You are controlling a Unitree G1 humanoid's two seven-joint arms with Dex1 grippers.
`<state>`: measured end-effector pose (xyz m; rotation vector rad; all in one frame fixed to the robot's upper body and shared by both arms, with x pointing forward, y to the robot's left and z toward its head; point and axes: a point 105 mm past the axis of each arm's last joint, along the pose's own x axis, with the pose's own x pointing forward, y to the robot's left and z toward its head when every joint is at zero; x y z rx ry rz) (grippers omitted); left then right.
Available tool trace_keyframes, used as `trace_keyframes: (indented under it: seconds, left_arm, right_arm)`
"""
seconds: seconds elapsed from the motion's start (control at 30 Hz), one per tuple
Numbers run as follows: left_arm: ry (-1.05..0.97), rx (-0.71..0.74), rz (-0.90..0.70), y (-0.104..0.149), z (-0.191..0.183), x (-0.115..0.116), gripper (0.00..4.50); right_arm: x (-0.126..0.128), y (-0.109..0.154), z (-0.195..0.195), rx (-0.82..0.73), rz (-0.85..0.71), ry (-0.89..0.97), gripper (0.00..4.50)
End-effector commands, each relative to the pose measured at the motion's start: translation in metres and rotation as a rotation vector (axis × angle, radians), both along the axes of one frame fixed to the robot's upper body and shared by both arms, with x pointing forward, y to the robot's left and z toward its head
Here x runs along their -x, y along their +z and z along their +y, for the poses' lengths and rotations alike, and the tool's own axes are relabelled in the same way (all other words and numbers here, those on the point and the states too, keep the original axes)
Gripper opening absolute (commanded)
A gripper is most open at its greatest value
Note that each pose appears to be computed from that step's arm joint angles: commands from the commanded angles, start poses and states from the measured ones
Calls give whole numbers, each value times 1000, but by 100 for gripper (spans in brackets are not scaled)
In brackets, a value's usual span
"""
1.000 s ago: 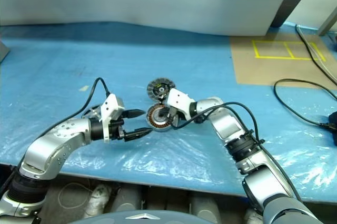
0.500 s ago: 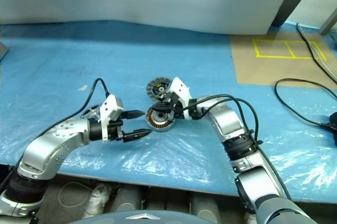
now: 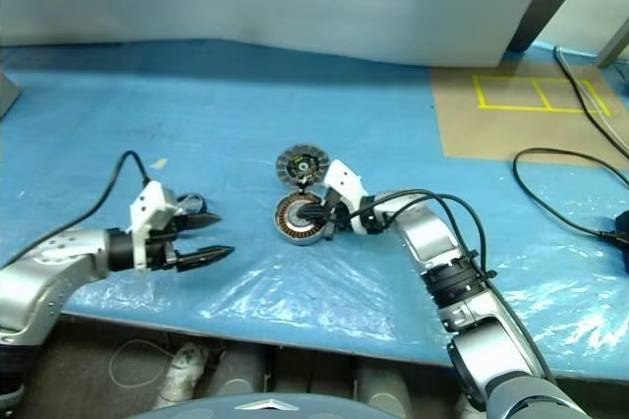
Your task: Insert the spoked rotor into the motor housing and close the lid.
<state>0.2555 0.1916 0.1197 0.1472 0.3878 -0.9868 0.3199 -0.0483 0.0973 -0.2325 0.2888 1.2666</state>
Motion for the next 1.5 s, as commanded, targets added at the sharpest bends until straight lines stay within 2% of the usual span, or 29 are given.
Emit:
trace_keyframes:
  seconds: [0.03,0.13,0.2,0.27,0.4,0.53,0.7,0.9,1.3,1.4,1.5]
  left_arm:
    - [43,-6,-61,30,27,-4,402]
    - [80,-91,-119,44,54,-17,402]
    - [104,-145,-177,60,70,-35,402]
    - [76,-222,-209,67,78,-47,402]
    - [-65,-477,-193,45,90,-60,402]
    - [-216,-509,-167,34,77,-71,402]
    - [-322,-559,-137,20,71,-77,402]
    - [-355,-615,-124,10,73,-84,402]
    - [-405,-623,-64,-9,68,-80,402]
    - [-408,-616,-48,-13,69,-77,342]
    - [-408,-619,-44,-15,69,-76,239]
  right_arm:
    - [8,40,4,-109,-54,48,2]
    - [10,50,2,-117,-71,45,2]
    - [11,51,0,-102,-83,41,2]
    - [16,46,-2,-36,-107,71,2]
    - [24,45,-8,50,-159,131,2]
    - [30,54,-12,123,-255,230,2]
    - [34,68,-5,102,-310,279,2]
    - [33,67,-3,94,-307,259,2]
    - [26,59,-7,118,-309,199,2]
    - [24,57,-8,123,-312,188,0]
    - [24,56,-7,122,-312,185,0]
